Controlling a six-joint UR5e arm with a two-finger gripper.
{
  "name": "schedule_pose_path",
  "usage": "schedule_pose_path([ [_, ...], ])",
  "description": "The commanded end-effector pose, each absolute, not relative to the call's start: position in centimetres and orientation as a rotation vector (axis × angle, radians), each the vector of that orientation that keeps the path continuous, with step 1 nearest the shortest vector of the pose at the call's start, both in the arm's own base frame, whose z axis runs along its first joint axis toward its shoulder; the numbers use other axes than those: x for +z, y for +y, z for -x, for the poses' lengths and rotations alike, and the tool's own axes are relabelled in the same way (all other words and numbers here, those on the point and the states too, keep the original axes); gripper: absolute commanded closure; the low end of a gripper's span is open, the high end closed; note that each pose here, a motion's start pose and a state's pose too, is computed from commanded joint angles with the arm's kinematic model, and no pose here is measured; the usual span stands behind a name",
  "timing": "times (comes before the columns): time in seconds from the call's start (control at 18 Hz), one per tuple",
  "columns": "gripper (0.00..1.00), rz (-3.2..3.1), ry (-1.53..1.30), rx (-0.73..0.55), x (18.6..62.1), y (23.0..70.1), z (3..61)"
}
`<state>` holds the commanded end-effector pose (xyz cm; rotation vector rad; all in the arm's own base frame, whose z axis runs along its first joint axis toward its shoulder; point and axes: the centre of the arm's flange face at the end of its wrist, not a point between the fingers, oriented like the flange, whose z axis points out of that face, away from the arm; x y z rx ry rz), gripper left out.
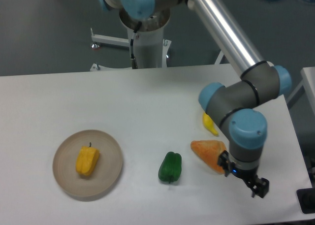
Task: Pick up the yellow pepper from the plate
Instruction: 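Move the open gripper over the yellow pepper on the beige plate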
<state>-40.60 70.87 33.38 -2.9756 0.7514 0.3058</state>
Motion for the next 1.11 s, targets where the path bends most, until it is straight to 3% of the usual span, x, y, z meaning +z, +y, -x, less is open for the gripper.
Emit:
schedule_pose_path([
  [0.33,0.0,3.008,0.607,0.22,35.5,70.9,31.3],
  [0.5,0.0,2.99,0.427,0.071,36.1,71.0,27.0],
  [0.61,0.0,2.985,0.354,-0.012,36.0,70.6,24.3],
  [1.11,0.0,3.05,-0.03,-0.164,32.9,71.8,11.1],
])
